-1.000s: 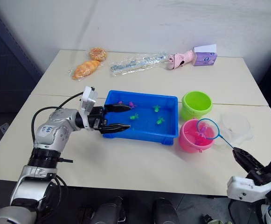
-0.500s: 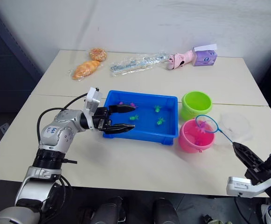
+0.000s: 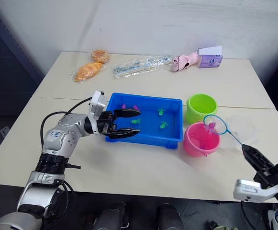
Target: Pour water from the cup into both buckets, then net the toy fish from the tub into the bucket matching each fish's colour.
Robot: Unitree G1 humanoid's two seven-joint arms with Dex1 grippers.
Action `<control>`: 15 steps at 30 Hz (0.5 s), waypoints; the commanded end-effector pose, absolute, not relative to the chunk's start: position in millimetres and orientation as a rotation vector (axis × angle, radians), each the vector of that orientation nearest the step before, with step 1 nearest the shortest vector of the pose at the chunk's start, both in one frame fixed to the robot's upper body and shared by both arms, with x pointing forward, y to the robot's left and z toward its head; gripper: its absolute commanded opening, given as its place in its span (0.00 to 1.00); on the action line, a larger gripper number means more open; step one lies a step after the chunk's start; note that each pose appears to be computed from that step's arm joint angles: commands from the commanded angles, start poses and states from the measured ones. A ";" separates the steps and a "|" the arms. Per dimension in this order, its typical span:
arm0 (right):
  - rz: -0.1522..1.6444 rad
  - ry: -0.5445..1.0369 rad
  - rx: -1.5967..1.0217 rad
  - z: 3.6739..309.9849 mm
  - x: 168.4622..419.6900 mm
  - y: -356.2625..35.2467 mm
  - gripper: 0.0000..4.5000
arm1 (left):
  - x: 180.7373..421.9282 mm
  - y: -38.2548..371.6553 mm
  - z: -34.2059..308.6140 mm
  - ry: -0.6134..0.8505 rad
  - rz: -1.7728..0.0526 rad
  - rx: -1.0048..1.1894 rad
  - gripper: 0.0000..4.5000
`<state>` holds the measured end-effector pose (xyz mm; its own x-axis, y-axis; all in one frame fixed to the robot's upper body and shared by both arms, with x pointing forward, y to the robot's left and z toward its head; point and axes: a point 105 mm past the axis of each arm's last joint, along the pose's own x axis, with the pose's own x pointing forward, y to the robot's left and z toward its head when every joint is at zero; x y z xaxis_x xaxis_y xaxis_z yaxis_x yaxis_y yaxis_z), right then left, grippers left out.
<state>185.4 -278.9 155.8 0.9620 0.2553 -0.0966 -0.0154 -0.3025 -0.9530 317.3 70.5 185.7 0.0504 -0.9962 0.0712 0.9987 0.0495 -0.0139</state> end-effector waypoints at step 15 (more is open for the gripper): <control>0.212 -0.103 -1.852 155.3 187.9 -301.9 0.00 | 316.2 86.5 193.0 -0.077 -1.482 -0.026 0.99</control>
